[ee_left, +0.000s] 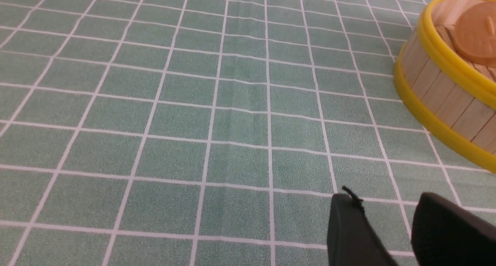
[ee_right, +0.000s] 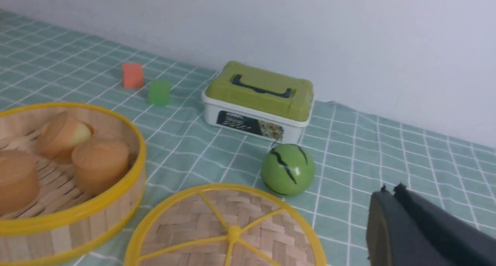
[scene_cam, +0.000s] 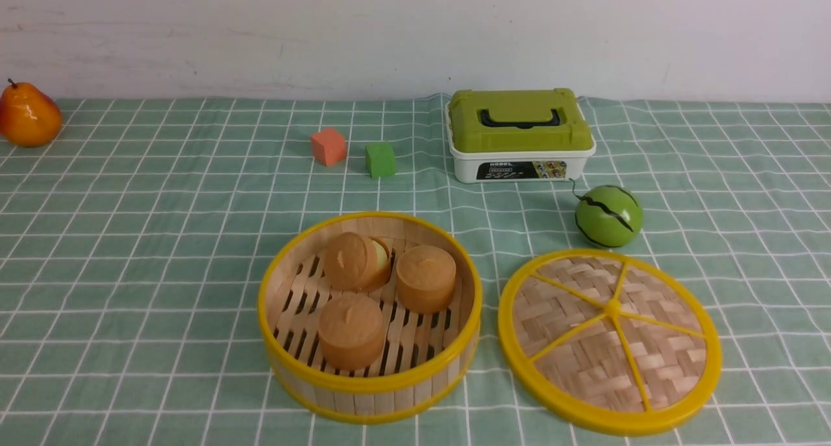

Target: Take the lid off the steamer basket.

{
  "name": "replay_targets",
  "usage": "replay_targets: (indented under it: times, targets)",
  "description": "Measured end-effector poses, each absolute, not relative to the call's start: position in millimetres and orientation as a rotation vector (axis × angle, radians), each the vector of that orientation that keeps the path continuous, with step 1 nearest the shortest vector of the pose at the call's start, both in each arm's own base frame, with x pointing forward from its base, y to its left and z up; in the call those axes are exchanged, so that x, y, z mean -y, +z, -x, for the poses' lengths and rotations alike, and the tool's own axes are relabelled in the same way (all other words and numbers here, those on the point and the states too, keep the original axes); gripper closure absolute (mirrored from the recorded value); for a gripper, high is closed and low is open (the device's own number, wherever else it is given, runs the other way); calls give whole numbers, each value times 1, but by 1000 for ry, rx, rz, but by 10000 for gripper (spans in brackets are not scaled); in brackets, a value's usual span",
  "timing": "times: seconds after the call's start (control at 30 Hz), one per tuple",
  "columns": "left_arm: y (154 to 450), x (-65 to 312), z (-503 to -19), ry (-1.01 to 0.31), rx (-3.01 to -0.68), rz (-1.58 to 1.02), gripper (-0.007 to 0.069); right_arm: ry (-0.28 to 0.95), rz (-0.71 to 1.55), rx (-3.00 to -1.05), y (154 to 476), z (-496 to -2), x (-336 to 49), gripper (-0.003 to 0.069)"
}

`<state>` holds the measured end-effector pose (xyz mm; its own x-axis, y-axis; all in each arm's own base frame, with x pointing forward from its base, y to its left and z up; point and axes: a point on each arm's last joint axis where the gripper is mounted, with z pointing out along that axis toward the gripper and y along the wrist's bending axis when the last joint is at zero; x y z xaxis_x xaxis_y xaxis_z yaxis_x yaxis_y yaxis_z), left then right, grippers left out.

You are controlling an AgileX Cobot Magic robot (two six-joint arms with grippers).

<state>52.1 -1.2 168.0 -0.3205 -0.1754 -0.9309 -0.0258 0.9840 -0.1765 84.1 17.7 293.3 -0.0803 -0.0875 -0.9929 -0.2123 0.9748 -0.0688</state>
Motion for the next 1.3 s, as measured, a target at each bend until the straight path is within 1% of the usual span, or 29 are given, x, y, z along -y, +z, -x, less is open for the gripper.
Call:
replay_targets:
  times: [0.03, 0.13, 0.17, 0.2, 0.27, 0.3, 0.37, 0.43, 0.67, 1.3]
  targets:
    - [168, 1, -52, -151, -1894, 145, 386, 102, 211, -1643, 292, -82, -16, 681]
    - [168, 1, -52, -151, -1894, 145, 386, 58, 54, -1615, 250, -70, -5, 681]
    - [168, 1, -52, -151, -1894, 145, 386, 57, 35, -1607, 248, -68, -4, 681]
    - [168, 1, -52, -151, -1894, 145, 386, 50, -28, -1609, 232, -64, -1, 681]
    - [168, 1, -52, -151, -1894, 145, 386, 49, -55, -1617, 222, -63, 0, 681]
    - [168, 1, -52, -151, -1894, 145, 386, 60, -110, -1629, 206, -60, 2, 681]
    - [168, 1, -52, -151, -1894, 145, 386, 70, -139, -1646, 195, -58, 3, 681]
    - [168, 1, -52, -151, -1894, 145, 386, 69, -160, -1709, 185, -56, 3, 681]
    - [168, 1, -52, -151, -1894, 145, 386, 52, -180, -1838, 174, -53, 4, 682]
    - [168, 1, -52, -151, -1894, 145, 386, 49, -185, -1866, 173, -52, 5, 669]
